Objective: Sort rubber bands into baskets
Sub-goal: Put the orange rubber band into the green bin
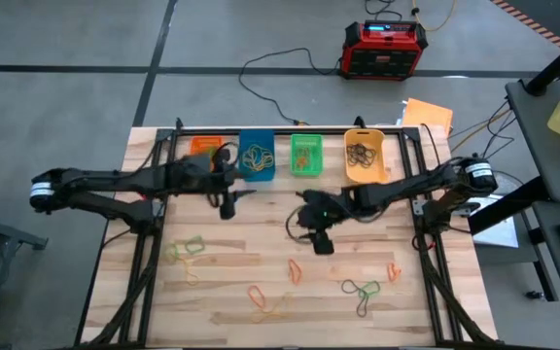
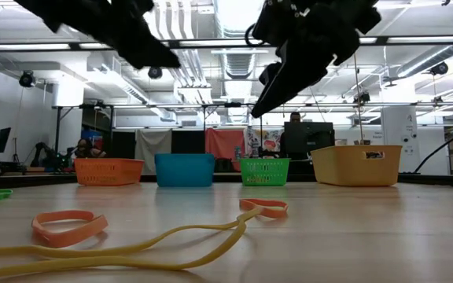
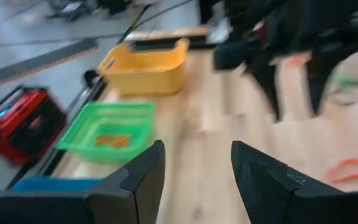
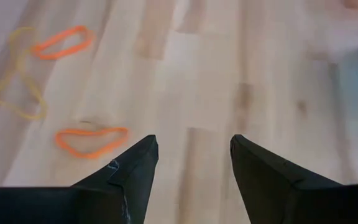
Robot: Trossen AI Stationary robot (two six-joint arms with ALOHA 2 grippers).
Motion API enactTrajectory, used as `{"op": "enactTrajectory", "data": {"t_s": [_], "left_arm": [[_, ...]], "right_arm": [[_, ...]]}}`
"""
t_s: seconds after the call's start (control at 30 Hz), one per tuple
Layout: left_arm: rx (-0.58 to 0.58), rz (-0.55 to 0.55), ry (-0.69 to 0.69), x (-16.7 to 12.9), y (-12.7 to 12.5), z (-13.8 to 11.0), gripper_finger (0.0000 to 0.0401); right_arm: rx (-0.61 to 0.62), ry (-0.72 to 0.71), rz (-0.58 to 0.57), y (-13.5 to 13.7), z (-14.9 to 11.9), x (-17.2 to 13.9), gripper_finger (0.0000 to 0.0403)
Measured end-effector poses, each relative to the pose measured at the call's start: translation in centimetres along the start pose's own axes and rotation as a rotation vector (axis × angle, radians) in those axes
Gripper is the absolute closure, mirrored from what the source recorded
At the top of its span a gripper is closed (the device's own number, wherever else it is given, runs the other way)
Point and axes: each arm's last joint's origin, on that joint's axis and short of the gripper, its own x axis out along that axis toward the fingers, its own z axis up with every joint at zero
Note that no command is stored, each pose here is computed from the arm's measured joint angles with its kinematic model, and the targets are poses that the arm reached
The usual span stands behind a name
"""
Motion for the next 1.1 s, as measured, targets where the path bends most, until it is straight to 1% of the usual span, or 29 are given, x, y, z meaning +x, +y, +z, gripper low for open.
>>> {"op": "enactTrajectory", "data": {"t_s": [0.13,0.2,0.27,0.37,0.47,0.57,0.63,0.83,1.0,1.1], "left_arm": [[0.007,-0.108,-0.050,-1.5,-2.5,0.8,0.0233],[0.009,-0.154,-0.070,-2.0,-3.7,1.1,0.0233],[0.014,-0.164,-0.071,-2.2,-4.7,1.1,0.0233],[0.024,-0.146,-0.070,-2.6,-6.2,1.1,0.0233],[0.031,-0.141,-0.066,-2.9,-7.6,1.0,0.0233],[0.027,-0.141,-0.070,-3.3,-8.7,1.0,0.0233],[0.026,-0.153,-0.071,-3.5,-9.2,0.9,0.0233],[-0.007,-0.193,-0.070,-3.9,-10.1,0.9,0.0233],[-0.012,-0.193,-0.051,-3.7,-10.2,0.7,0.0233],[0.008,-0.191,-0.045,-3.5,-10.3,0.6,0.0233]], "right_arm": [[0.001,0.006,-0.020,2.1,0.0,0.8,0.0217],[0.000,0.007,-0.005,2.9,-0.1,1.2,0.0221],[-0.001,-0.005,0.008,3.6,-0.1,1.8,0.0223],[-0.012,-0.012,0.019,4.7,-0.2,2.7,0.0225],[-0.032,0.015,0.006,5.6,-0.5,3.8,0.0223],[-0.023,0.027,0.011,6.3,-0.5,4.5,0.0218],[-0.010,0.030,0.015,6.6,-0.5,4.9,0.0215],[0.053,0.088,0.007,6.7,-1.5,6.5,0.0214],[0.029,0.145,0.004,6.8,-2.9,8.4,0.0215],[0.002,0.148,0.007,6.9,-3.3,9.2,0.0215]]}}
